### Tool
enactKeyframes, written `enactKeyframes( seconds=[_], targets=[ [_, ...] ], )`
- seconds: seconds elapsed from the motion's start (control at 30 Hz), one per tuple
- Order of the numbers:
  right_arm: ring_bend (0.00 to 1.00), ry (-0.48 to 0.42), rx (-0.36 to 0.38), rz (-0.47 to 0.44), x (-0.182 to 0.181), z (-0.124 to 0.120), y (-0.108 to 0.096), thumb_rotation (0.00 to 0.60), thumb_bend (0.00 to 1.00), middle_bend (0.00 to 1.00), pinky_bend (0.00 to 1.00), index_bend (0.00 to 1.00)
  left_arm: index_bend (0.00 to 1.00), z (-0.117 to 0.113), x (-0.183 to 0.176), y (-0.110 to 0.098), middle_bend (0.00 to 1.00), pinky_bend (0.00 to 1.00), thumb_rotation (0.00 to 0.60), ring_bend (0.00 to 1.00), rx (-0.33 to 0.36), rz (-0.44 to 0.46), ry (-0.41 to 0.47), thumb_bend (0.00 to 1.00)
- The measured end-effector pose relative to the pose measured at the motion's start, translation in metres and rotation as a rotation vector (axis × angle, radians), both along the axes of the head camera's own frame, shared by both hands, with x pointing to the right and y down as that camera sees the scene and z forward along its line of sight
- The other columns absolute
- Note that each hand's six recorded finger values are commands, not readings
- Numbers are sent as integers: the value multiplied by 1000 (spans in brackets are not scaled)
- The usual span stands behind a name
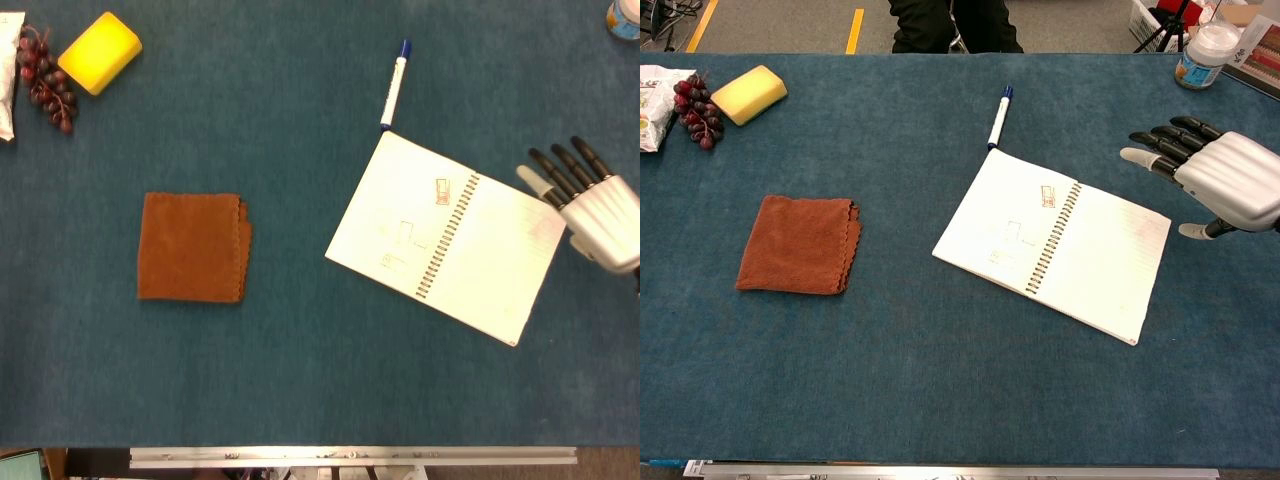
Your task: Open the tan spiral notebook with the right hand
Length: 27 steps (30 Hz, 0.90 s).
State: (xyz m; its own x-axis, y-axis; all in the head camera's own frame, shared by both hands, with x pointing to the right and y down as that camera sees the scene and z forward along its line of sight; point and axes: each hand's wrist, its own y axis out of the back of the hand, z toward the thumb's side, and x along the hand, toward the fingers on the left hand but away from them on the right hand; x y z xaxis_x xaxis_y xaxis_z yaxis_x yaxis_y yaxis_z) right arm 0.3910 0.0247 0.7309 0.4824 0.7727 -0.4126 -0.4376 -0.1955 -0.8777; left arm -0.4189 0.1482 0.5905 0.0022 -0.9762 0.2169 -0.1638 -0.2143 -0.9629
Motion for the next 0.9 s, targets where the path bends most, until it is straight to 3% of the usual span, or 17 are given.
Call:
enactKeyframes(
  seconds=[0.27,0.6,0.9],
  targets=[
    [0,40,-12,44,17,24,-3,600,103,10,0,1,160,1,-3,2,104,55,600,99,-8,-10,5,263],
    [0,42,-19,34,-2,46,-13,600,104,11,0,1,160,1,-6,3,104,55,600,99,-8,-18,2,263],
    [0,35,8,45,-16,52,-30,600,104,17,0,1,160,1,-8,3,104,55,600,99,-6,-25,-3,262]
  ],
)
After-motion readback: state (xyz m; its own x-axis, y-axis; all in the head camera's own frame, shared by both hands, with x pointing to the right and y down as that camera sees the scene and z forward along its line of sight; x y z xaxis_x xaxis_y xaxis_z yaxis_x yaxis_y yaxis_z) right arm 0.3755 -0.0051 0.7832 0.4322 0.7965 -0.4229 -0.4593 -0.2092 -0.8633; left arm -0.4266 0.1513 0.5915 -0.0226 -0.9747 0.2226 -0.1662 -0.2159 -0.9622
